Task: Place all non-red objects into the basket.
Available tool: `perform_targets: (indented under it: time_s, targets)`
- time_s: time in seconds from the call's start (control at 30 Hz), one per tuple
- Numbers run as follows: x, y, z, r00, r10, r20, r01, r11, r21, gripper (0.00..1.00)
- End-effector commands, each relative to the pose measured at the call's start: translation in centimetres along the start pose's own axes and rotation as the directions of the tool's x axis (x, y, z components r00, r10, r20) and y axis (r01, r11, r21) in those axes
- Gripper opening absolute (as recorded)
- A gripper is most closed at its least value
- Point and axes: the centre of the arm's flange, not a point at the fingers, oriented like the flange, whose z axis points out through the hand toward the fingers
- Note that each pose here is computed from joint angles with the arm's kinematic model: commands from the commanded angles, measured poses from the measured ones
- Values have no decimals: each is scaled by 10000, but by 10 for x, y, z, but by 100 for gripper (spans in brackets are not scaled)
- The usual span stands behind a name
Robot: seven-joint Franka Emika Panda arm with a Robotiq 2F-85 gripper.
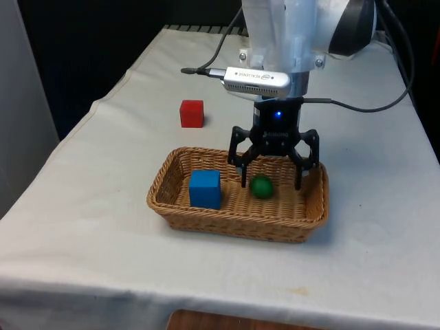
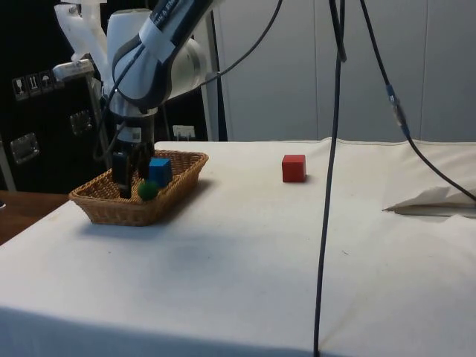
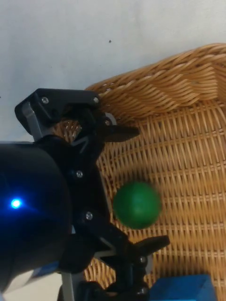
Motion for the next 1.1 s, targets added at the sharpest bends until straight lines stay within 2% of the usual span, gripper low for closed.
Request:
perform_targets:
  time_s: [0.0, 0.13, 0.17, 0.2, 0.43, 0.47, 0.5, 0.73, 0.77, 0.8, 0.97, 1.0, 1.07]
  targets:
    - [0, 0, -2, 10000, 22, 28, -22, 10000, 65, 100]
    - [0, 0, -9, 10000, 46, -24, -46, 10000, 53, 100]
    - [1, 0, -2, 10000, 13, -30, -13, 10000, 4, 100]
    - [0, 1, -17, 9999, 88, -83, -88, 10000, 43, 100]
    - [-8, 2, -46, 9995, 222, -216, -220, 9997, 92, 100]
    - [-8, 2, -43, 9996, 186, -216, -182, 9997, 178, 100]
    - [-10, 3, -49, 9995, 244, -214, -241, 9997, 105, 100]
    - [-16, 6, -76, 9985, 415, -355, -407, 9989, 215, 100]
    - [-15, 4, -73, 9986, 360, -399, -348, 9989, 312, 100]
    - [-17, 6, -79, 9984, 432, -364, -424, 9988, 225, 100]
    - [-23, 9, -96, 9975, 514, -483, -501, 9983, 287, 100]
    - [-22, 8, -92, 9976, 473, -501, -454, 9983, 376, 100]
    - [-25, 10, -101, 9972, 538, -521, -522, 9982, 308, 100]
